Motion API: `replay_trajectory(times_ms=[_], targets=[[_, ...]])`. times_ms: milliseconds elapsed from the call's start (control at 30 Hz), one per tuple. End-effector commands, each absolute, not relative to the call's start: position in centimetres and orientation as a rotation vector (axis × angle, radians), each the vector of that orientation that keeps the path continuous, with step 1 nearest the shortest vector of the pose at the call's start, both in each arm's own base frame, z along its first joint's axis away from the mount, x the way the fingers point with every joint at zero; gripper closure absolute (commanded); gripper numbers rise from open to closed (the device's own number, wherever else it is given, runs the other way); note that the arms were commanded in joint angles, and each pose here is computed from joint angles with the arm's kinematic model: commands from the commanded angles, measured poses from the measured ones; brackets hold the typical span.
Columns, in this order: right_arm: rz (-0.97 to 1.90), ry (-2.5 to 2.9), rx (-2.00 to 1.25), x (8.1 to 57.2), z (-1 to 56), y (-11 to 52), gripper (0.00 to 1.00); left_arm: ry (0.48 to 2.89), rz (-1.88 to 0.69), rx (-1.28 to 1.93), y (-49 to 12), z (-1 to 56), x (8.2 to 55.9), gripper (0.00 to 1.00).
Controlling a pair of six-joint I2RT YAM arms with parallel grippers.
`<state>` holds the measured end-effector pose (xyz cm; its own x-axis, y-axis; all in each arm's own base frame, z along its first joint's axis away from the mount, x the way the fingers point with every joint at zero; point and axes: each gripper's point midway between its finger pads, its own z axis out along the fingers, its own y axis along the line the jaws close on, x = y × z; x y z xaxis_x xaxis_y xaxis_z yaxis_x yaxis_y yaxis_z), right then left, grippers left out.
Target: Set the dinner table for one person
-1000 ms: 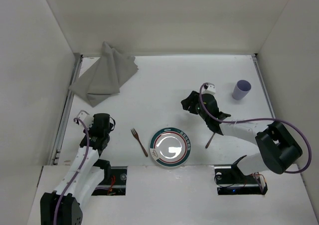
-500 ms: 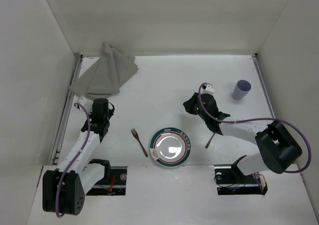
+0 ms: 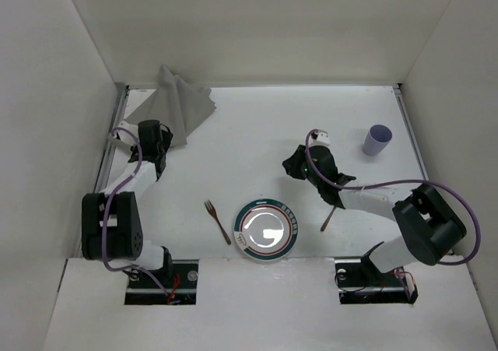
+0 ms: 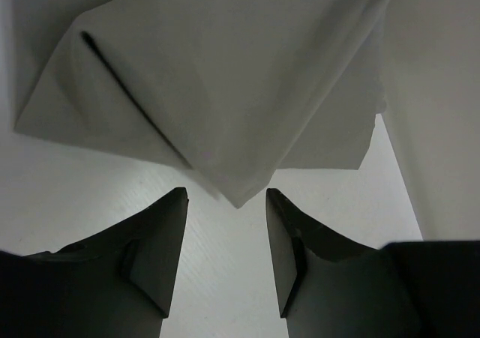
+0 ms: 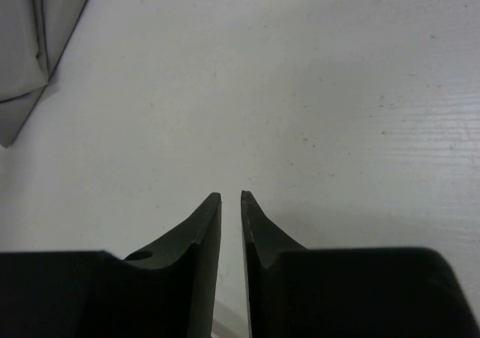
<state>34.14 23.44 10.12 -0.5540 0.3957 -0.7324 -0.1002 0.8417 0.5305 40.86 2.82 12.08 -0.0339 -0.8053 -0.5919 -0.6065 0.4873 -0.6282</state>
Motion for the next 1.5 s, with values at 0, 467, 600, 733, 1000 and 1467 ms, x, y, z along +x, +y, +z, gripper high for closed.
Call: replay_trajectory(times_ms=[0, 467, 600, 733, 1000, 1467], targets=[[0.708, 2.025, 0.186, 35.0, 11.8, 24.9, 0.75, 1.668, -0.325, -1.192, 2.8, 14.2, 44.2, 0.57], [0.74, 2.022, 0.172, 34.8, 12.1, 25.4, 0.58, 1.766, -0.265, -1.376, 2.6, 5.6, 45.4, 0.68], [0.734, 2.032, 0.166, 34.9, 11.7, 25.6, 0.58, 1.769, -0.294, -1.366, 1.8, 5.5, 46.5, 0.79], [0.728, 2.021, 0.167, 34.9, 12.1, 25.4, 0.57, 1.789, -0.338, -1.314, -0.2, 5.3, 46.9, 0.88], [0.72, 2.025, 0.166, 35.0, 11.8, 25.3, 0.57, 1.954, -0.471, -1.152, -8.6, 3.0, 46.7, 0.96], [0.788, 1.986, 0.174, 34.7, 12.7, 25.4, 0.44, 2.125, -0.651, -0.762, -24.2, 4.4, 43.6, 0.97]])
